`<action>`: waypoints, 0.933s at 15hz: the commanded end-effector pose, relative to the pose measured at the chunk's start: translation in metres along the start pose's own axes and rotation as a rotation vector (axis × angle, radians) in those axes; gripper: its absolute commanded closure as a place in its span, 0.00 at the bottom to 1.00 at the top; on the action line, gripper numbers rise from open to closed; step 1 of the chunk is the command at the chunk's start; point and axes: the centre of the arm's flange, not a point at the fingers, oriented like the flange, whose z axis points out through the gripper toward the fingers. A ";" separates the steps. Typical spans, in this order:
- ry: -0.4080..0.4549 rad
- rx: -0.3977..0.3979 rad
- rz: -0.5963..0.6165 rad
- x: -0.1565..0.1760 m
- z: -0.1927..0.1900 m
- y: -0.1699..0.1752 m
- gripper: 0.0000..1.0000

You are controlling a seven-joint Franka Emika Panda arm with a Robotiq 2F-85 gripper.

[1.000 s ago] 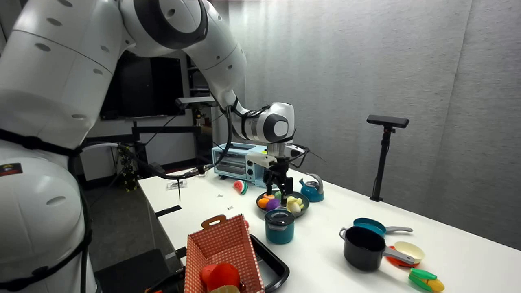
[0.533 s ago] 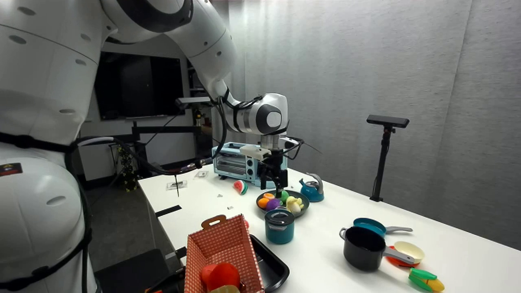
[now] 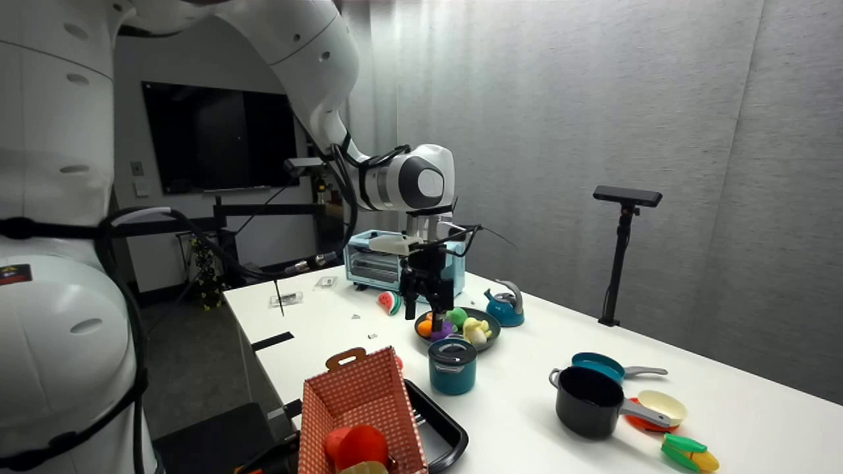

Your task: Place the lid on top of the blue pot

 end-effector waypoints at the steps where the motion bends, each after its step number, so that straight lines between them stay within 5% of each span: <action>1: -0.020 -0.044 0.002 -0.047 -0.009 0.039 0.00; 9: 0.049 -0.078 -0.119 -0.098 -0.010 0.103 0.00; 14: 0.168 -0.050 -0.188 -0.119 -0.028 0.122 0.00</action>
